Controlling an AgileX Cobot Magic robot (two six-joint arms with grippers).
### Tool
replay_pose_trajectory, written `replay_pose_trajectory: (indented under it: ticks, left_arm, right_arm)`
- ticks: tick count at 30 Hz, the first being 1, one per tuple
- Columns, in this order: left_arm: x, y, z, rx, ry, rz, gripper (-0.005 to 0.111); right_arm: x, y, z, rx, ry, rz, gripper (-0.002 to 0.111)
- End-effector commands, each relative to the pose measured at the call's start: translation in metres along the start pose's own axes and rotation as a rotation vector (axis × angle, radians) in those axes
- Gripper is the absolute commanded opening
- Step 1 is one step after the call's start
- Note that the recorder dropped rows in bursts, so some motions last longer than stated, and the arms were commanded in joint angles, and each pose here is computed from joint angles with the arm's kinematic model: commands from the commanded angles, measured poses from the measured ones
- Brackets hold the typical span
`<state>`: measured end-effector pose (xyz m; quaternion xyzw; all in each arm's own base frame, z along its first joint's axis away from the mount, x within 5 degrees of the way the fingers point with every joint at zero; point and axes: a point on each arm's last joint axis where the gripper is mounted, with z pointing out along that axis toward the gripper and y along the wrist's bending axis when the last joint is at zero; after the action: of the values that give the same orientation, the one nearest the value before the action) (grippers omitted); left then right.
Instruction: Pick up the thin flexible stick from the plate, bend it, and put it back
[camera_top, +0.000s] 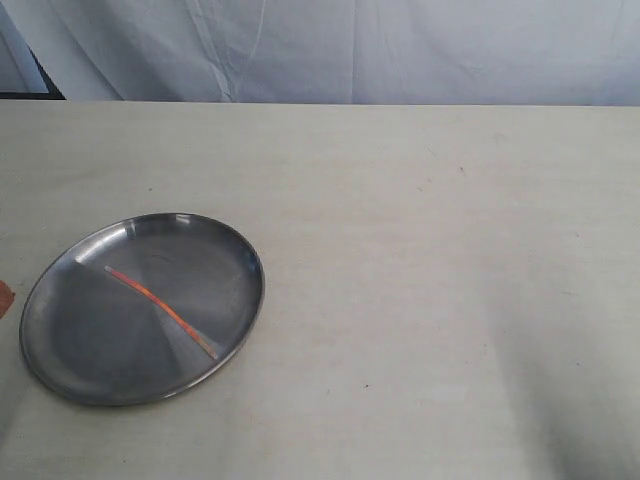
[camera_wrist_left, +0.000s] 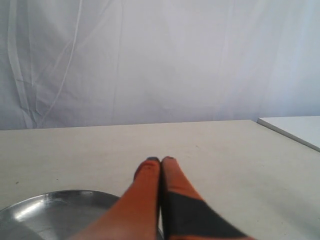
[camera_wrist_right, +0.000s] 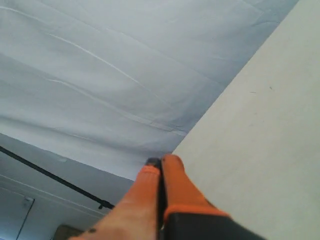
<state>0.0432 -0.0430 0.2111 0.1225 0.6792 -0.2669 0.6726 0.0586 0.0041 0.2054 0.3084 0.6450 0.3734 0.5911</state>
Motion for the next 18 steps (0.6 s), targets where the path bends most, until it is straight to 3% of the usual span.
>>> replay_pose_trajectory:
  ticks: [1, 4, 8, 14, 18]
  left_arm:
    - [0.0018, -0.0005, -0.0001, 0.008, 0.005, 0.003, 0.000]
    - [0.0018, -0.0005, -0.0001, 0.008, 0.005, 0.003, 0.000]
    - [0.0018, -0.0005, -0.0001, 0.008, 0.005, 0.003, 0.000]
    - [0.0018, -0.0005, -0.0001, 0.008, 0.005, 0.003, 0.000]
    - [0.0018, -0.0005, -0.0001, 0.008, 0.005, 0.003, 0.000]
  right_arm:
    - [0.0050, -0.0045, -0.0004, 0.034, 0.046, -0.147, 0.000]
    - [0.0071, -0.0023, -0.0004, 0.001, 0.068, -0.368, 0.000]
    - [0.0052, 0.0035, -0.0006, -0.062, 0.031, -0.509, 0.000]
    - [0.0050, 0.0034, -0.0009, -0.061, 0.025, -0.586, 0.000]
    - [0.0010, 0.0003, -0.0022, 0.003, -0.031, -0.626, 0.000]
